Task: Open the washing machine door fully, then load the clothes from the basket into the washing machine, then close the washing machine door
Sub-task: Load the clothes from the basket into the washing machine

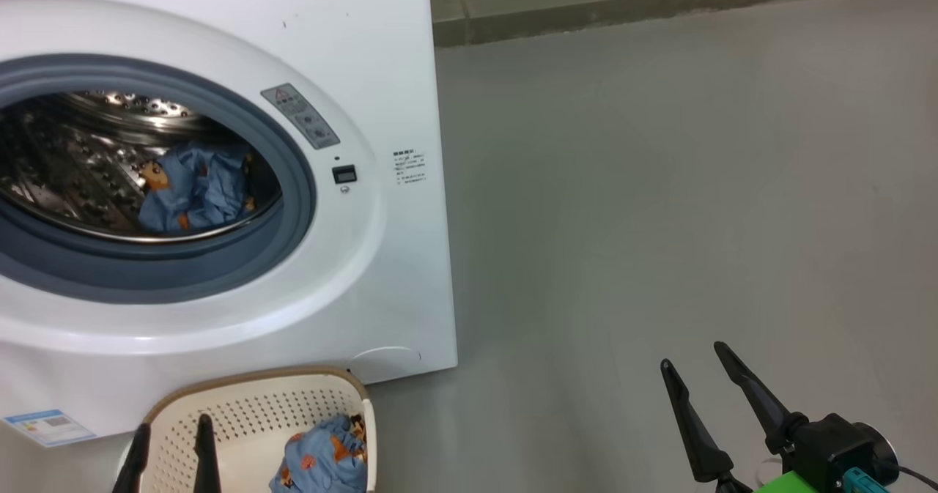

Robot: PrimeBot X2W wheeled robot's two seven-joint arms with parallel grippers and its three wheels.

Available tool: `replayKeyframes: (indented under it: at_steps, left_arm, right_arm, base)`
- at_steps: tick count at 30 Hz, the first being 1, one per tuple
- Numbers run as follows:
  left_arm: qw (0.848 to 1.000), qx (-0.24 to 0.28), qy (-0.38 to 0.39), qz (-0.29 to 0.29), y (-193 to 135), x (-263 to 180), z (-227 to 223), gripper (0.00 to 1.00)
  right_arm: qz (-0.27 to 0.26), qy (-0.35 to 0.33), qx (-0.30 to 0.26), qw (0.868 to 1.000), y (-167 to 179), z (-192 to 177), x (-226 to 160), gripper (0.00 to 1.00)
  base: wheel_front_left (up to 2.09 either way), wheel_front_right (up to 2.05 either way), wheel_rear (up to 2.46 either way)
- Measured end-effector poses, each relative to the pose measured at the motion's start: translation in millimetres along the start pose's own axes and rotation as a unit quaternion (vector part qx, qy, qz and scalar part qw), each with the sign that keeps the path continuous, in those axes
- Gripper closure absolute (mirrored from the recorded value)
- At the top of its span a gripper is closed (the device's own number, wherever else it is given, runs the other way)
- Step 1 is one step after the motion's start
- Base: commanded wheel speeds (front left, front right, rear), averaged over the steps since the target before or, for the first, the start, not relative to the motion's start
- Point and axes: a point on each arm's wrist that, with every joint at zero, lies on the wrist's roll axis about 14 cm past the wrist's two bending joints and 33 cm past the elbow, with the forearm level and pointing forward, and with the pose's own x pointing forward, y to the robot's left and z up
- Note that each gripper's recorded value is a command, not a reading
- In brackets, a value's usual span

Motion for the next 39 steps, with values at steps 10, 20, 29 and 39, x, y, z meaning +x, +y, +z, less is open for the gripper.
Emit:
replayKeyframes:
  at_steps: [10,20,29,39]
  left_arm:
    - [0.998,-0.012,0.065,0.022,5,14,-44,0.0]
    - [0.985,-0.02,0.169,0.029,6,50,-123,0.0]
    - [0.961,-0.018,0.273,0.031,14,73,-203,0.0]
    - [0.933,-0.031,0.355,0.046,23,81,-270,0.0]
  right_arm:
    - [0.016,0.038,-0.016,0.999,-6,-20,11,0.0]
    - [0.032,0.075,-0.033,0.996,-24,-49,43,0.0]
    - [0.029,0.118,-0.03,0.992,-41,-91,60,0.0]
    - [0.018,0.16,-0.03,0.986,-56,-132,65,0.0]
  base:
    - [0.0,0.0,0.0]
    - [0.0,0.0,0.0]
    - [0.0,0.0,0.0]
    - [0.0,0.0,0.0]
